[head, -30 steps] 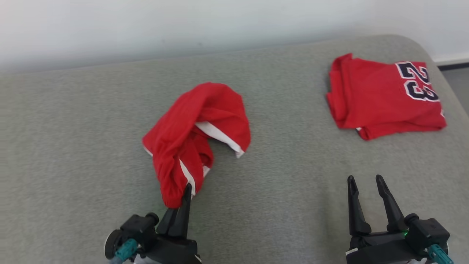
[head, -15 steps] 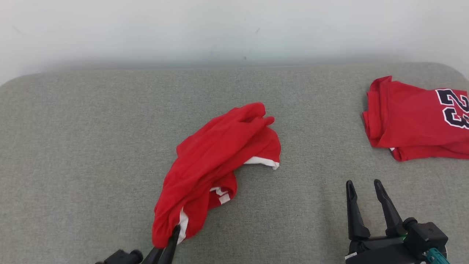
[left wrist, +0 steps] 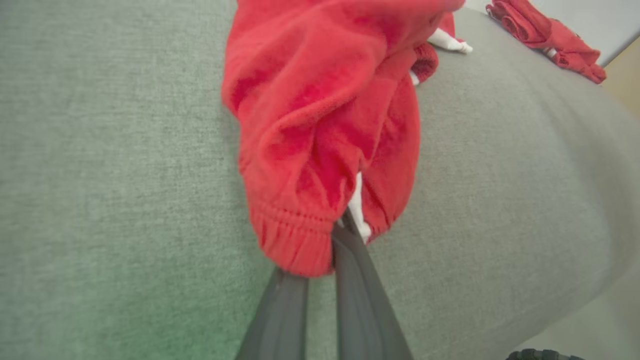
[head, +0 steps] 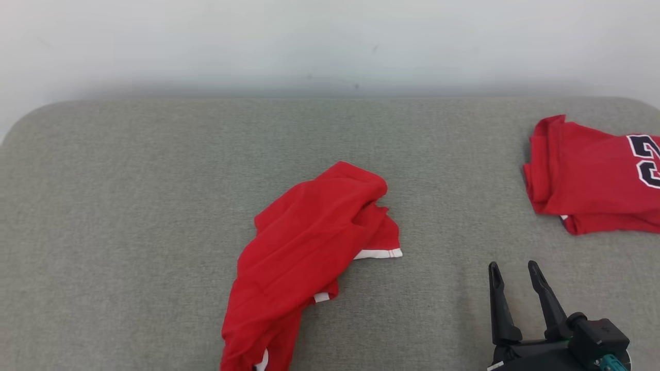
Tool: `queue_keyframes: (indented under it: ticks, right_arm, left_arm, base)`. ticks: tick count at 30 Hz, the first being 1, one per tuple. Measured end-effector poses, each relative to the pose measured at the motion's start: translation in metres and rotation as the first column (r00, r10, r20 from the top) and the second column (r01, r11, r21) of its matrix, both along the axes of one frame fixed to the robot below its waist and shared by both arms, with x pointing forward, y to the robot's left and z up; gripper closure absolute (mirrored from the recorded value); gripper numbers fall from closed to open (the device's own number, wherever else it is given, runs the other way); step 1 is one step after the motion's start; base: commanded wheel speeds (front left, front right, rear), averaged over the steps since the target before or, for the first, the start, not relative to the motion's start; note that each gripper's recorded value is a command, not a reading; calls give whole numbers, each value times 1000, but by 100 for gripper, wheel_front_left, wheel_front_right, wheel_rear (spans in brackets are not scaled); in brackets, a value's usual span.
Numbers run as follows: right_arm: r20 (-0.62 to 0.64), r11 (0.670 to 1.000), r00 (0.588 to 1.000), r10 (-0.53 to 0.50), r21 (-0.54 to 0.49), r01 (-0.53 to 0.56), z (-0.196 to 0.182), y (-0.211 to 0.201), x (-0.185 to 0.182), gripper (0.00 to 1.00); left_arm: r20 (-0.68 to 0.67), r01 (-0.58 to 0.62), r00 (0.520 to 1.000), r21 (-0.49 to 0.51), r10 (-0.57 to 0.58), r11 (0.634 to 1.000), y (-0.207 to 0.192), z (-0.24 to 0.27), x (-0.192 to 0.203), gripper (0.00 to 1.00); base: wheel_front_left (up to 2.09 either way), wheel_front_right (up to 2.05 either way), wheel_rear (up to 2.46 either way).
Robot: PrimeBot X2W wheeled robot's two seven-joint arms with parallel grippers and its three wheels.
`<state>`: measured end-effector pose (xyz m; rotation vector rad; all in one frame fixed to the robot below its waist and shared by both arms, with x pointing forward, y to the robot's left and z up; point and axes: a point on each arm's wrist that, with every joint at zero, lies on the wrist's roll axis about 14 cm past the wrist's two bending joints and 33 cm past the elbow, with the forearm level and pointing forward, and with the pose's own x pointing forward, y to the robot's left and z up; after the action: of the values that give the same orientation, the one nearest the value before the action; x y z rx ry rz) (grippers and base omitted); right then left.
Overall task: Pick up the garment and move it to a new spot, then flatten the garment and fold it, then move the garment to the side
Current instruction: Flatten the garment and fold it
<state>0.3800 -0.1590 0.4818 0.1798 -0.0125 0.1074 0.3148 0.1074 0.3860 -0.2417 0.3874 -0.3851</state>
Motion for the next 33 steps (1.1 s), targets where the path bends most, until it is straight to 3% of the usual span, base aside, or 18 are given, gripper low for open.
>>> queue_keyframes:
  ticks: [1,2,13,25,26,27,33]
  right_arm:
    - [2,1000,1000,7,0,-7,0,2,1,0]
    - [4,1000,1000,14,0,-14,1,5,2,0]
    - [7,995,995,99,11,-99,2,33,7,0]
    - [2,995,995,95,3,-95,-1,32,11,0]
    - [4,996,996,92,2,-92,0,31,11,0]
    - [4,996,996,89,2,-89,0,30,11,0]
    - [-1,996,996,88,4,-88,-2,30,11,0]
  left_arm:
    - [9,-12,1000,-1,12,1000,2,2,2,77]
    - [15,-29,999,-7,29,1000,5,4,4,0]
    - [20,-154,987,-81,156,985,17,13,-15,0]
    - [-30,-171,985,-164,169,971,-9,8,-8,0]
    - [-25,-174,985,-172,172,970,-10,10,-5,56]
    - [-25,-180,984,-186,178,966,-11,12,-2,100]
    - [-18,-193,981,-130,192,973,14,8,-2,100]
  base:
    - [0,0,0]
    - [0,0,0]
    - [0,0,0]
    - [0,0,0]
    - [0,0,0]
    - [0,0,0]
    - [0,0,0]
